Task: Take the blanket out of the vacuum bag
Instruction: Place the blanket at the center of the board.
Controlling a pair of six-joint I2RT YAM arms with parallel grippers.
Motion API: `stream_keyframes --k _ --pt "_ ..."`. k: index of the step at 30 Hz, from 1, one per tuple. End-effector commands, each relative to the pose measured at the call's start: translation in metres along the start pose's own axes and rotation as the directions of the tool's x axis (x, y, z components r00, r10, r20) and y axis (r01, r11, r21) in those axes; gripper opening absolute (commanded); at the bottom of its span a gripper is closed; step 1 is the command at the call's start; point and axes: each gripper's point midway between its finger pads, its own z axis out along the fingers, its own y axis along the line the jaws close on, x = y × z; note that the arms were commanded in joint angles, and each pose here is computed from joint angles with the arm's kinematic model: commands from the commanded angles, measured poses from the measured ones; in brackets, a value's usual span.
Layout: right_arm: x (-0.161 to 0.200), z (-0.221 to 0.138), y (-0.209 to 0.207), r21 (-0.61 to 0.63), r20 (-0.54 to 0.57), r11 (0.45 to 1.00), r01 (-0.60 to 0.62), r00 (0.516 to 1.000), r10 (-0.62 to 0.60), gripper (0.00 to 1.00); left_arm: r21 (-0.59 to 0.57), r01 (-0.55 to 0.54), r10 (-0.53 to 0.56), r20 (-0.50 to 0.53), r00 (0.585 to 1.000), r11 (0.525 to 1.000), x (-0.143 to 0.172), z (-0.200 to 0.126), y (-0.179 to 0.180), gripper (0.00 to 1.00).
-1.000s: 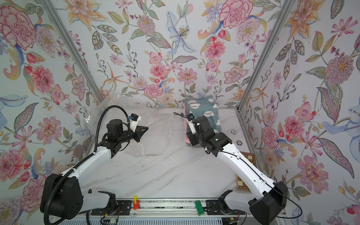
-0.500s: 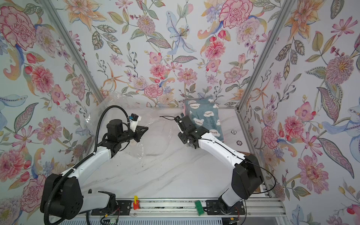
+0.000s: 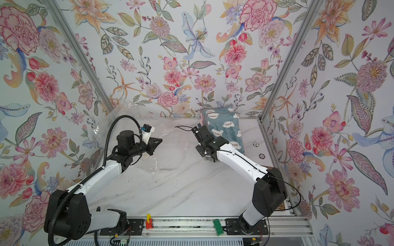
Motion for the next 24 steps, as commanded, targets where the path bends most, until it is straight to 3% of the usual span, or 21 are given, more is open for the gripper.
stream_keyframes --k 1,5,9,19,21,24 --pt "-0.013 -0.023 -0.011 -0.001 0.025 1.000 -0.013 1.000 0.013 0.00 0.004 -0.026 0.026 0.019 0.999 1.000 -0.013 0.000 -0.004 0.02" --pt "-0.025 -0.053 -0.013 -0.073 0.060 0.997 -0.005 0.998 0.009 0.00 0.000 -0.029 0.029 0.018 0.999 1.000 -0.013 0.000 -0.003 0.02" --pt "-0.019 -0.066 -0.006 -0.148 0.023 0.988 0.050 0.999 -0.048 0.00 -0.004 -0.033 0.033 0.017 0.999 0.999 -0.013 -0.001 -0.003 0.02" --pt "0.021 -0.040 0.036 -0.309 -0.114 0.949 0.054 0.989 -0.094 0.00 -0.006 -0.031 0.031 0.011 0.999 0.999 -0.012 0.000 -0.002 0.02" --pt "0.021 -0.037 0.040 -0.326 -0.126 0.945 0.042 0.988 -0.088 0.22 -0.005 -0.030 0.030 0.011 0.999 1.000 -0.011 0.000 -0.002 0.02" --pt "0.014 -0.042 0.043 -0.357 -0.104 0.934 0.031 0.992 -0.073 0.41 -0.004 -0.032 0.032 0.011 0.999 0.999 -0.012 0.000 -0.002 0.02"
